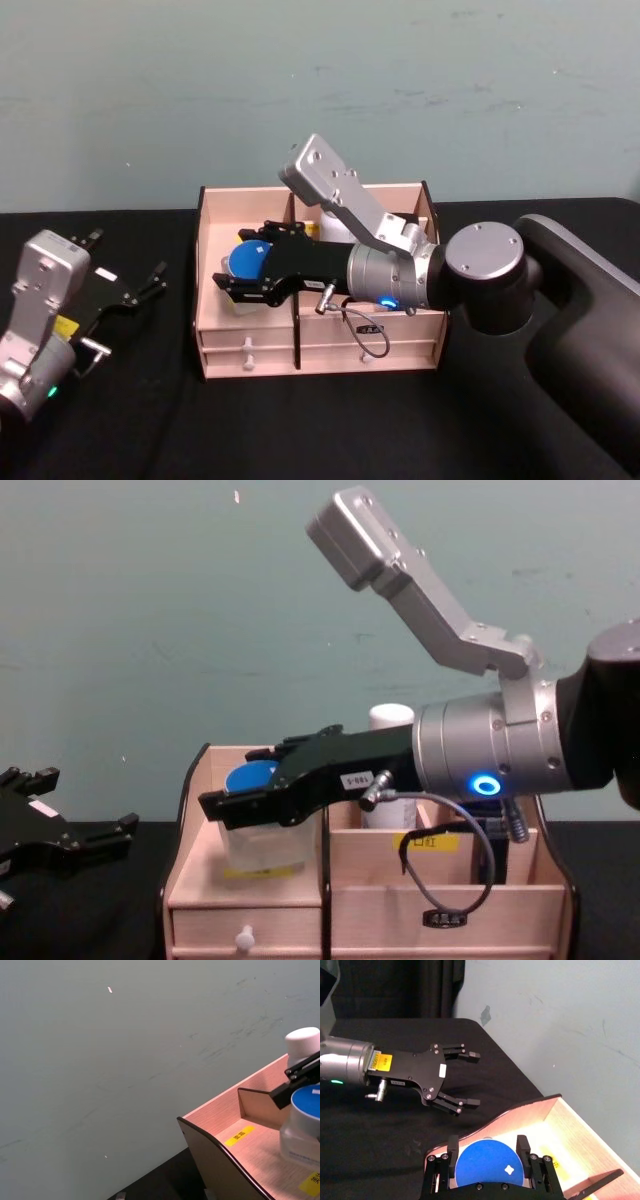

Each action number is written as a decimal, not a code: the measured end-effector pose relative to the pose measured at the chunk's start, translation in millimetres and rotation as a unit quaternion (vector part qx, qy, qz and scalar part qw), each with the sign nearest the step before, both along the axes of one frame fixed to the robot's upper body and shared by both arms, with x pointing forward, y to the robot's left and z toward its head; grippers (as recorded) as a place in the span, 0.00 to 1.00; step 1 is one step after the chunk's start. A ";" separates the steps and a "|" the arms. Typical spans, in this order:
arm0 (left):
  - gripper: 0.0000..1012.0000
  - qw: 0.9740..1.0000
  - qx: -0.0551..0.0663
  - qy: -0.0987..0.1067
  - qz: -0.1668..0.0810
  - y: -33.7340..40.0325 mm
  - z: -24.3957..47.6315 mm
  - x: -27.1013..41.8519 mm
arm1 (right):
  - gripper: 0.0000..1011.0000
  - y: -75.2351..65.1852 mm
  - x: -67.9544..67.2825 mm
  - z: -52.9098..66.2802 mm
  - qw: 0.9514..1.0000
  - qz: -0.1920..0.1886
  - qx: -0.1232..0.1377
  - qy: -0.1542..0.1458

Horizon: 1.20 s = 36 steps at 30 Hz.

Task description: Pick up the facial cleanser and watermelon frost from the table and place them into the tiered storage box.

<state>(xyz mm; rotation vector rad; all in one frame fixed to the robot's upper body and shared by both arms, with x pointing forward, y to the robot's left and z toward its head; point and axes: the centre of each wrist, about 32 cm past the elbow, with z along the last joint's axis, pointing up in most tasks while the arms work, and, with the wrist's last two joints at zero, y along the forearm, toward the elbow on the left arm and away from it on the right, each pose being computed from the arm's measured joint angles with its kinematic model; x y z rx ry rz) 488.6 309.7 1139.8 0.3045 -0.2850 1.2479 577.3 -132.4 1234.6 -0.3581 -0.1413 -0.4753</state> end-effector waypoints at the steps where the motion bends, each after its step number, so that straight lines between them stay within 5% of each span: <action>1: 1.00 1.000 0.000 0.000 0.000 0.0 0.0 0.0 | 0.71 0.0 0.6 -1.5 1.000 -0.001 -0.001 0.002; 18: 1.00 1.000 0.000 0.000 0.000 0.0 0.0 0.0 | 0.71 0.2 2.8 -5.0 1.000 -0.007 -0.002 0.010; 29: 1.00 1.000 0.000 0.000 0.000 0.0 0.0 0.0 | 0.99 -0.2 2.3 -4.7 1.000 -0.006 0.001 0.008; 36: 1.00 1.000 0.000 0.000 0.000 0.0 0.0 0.0 | 0.99 -6.7 -5.2 0.7 1.000 -0.004 0.023 -0.010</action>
